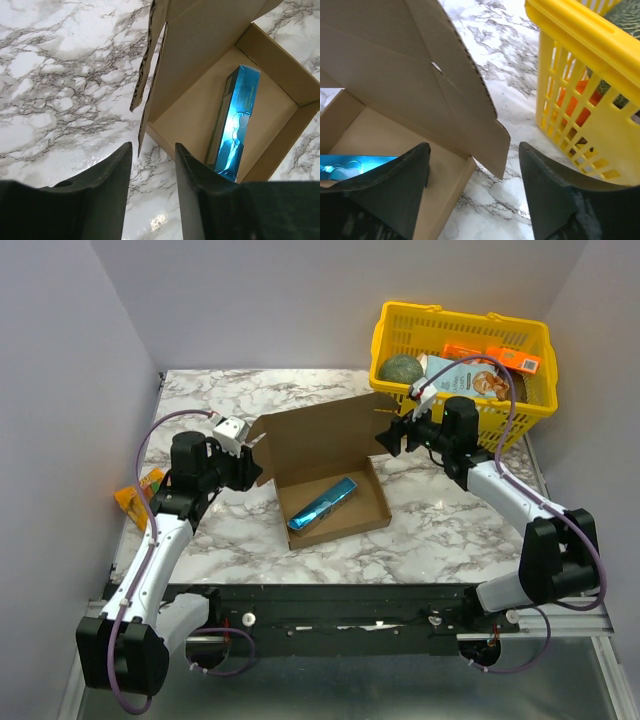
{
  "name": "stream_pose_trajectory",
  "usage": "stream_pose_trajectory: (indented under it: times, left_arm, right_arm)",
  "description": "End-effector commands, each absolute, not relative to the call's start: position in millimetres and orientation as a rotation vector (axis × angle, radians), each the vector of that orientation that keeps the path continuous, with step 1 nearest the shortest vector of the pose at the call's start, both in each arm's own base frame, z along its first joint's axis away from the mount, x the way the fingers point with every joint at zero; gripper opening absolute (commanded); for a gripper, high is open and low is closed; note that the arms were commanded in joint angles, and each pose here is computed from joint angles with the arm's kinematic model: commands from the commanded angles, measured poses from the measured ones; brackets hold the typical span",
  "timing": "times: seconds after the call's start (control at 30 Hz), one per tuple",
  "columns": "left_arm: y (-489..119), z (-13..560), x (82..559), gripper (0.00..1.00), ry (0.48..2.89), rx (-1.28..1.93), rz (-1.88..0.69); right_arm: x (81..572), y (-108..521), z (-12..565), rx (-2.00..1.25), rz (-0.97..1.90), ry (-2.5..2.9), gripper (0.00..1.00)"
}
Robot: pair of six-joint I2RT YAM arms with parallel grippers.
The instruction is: Fold the paper box
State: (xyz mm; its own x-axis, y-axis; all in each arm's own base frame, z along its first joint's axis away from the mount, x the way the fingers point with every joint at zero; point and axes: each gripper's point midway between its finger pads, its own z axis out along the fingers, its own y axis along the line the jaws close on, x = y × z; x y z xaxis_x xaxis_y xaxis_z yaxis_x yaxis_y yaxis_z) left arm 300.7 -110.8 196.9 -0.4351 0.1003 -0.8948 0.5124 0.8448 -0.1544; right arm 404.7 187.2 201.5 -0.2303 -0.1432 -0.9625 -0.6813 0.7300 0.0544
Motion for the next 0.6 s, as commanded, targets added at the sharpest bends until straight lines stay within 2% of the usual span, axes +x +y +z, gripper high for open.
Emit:
stream_pose_trajectory:
  times: [0.0,0.07,0.2,0.37,0.47,0.5,0.57]
  left_arm:
    - [-118.1,213.5,306.1,0.39,1.933,0.478,-0.537]
    - [-119.2,213.3,307.0,0.28,1.931,0.481,-0.539]
    - [-123.1,216.0,306.7,0.17,1.914,0.486,-0.554]
    - [-129.0,219.8,307.7,0.04,1.909,0.444,-0.579]
    - [-135.0,222.0,308.6,0.01,1.907,0.439,-0.592]
    - [-136.2,221.6,309.5,0.0,1.911,0.436,-0.587]
    - [-139.7,222.0,311.5,0.0,1.921,0.43,-0.583]
  right_arm:
    - [403.5,199.3,222.3,-0.716,0.632,1.661,0.73]
    - [399.4,202.2,222.8,-0.721,0.66,1.653,0.69]
    - [390.4,210.7,223.0,-0.734,0.726,1.658,0.59]
    - [376.0,218.7,217.7,-0.733,0.74,1.673,0.5]
    - [368.3,224.4,217.6,-0.745,0.746,1.667,0.39]
    - [366.8,226.3,217.6,-0.75,0.744,1.665,0.29]
    - [364.3,231.2,218.9,-0.754,0.741,1.667,0.22]
